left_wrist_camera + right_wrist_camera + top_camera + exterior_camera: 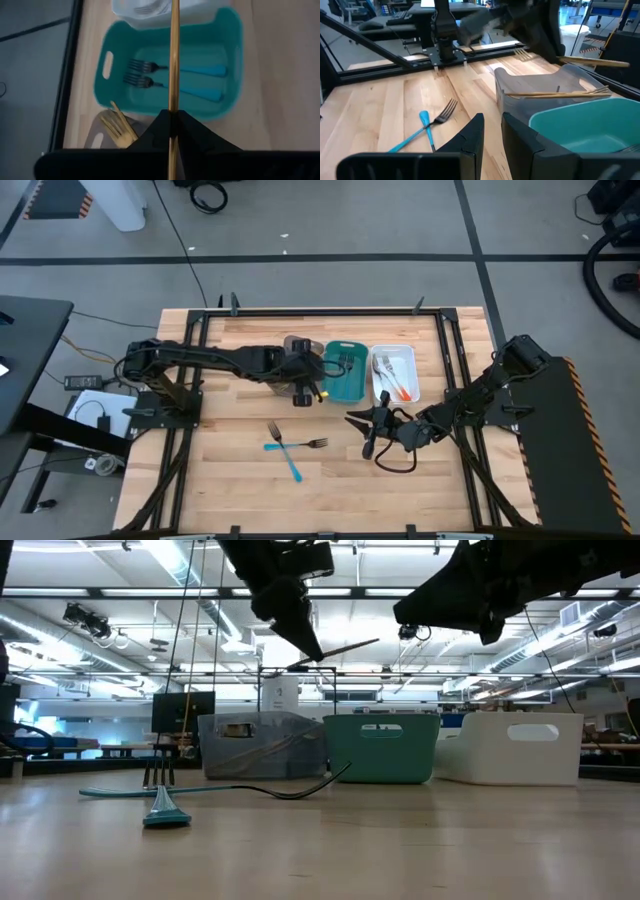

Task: Sort silverware by color (type)
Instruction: Put the gold fork into the black bin

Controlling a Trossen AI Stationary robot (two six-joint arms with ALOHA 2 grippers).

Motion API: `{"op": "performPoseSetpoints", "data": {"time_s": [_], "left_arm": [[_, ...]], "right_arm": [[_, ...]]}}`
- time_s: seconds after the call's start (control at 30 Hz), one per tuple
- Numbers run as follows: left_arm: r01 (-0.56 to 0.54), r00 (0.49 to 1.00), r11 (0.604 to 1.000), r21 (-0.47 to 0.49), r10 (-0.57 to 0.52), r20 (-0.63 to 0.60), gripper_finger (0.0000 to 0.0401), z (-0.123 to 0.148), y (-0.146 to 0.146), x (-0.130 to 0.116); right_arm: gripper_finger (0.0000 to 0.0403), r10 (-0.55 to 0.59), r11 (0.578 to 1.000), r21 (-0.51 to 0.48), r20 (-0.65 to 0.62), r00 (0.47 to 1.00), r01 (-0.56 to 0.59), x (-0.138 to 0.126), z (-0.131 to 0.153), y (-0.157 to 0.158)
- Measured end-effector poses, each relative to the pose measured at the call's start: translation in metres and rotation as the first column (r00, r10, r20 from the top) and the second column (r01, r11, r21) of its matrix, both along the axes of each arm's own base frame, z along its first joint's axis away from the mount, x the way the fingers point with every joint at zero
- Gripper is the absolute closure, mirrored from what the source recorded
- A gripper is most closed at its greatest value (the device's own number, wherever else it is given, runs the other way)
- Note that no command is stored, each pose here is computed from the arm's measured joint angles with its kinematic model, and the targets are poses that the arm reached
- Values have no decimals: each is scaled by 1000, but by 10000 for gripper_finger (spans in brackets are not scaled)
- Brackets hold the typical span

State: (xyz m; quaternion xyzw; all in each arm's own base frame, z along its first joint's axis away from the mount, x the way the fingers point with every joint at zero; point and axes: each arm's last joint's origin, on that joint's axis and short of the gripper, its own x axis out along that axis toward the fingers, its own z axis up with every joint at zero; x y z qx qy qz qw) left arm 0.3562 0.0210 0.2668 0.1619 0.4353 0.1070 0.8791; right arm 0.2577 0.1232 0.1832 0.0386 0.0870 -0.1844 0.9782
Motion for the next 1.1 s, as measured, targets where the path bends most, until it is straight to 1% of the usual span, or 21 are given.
{"op": "performPoseSetpoints", "data": {"time_s": [0.13, 0.23, 0.43, 0.57, 0.83, 1.0, 1.1], "left_arm": [[-10, 1000, 1000, 2, 10, 25, 374, -14, 6, -4], [-25, 998, 1000, 3, 25, 58, 374, -19, 11, -8], [-44, 990, 999, 3, 44, 131, 374, -29, 19, -8], [-49, 985, 999, -25, 52, 164, 374, -37, 24, -9], [-91, 968, 995, -44, 99, 231, 374, -51, 34, -14], [-117, 963, 991, -64, 129, 238, 374, -62, 36, -22], [-129, 949, 988, -82, 148, 279, 374, -67, 36, -27]], "right_arm": [[328, 0, 1000, 0, 0, 1000, 0, 0, 0, 0], [328, 1, 1000, -3, 0, 1000, -1, 0, 0, 0], [328, 1, 1000, -6, -1, 1000, -1, 0, 0, 0], [328, 1, 1000, -5, 0, 1000, -1, 0, 0, 0], [328, 2, 1000, -7, -3, 1000, -2, 0, 0, 0], [328, 2, 1000, -8, -5, 1000, -2, 0, 0, 0], [328, 2, 1000, -9, -7, 1000, -2, 0, 0, 0]]}}
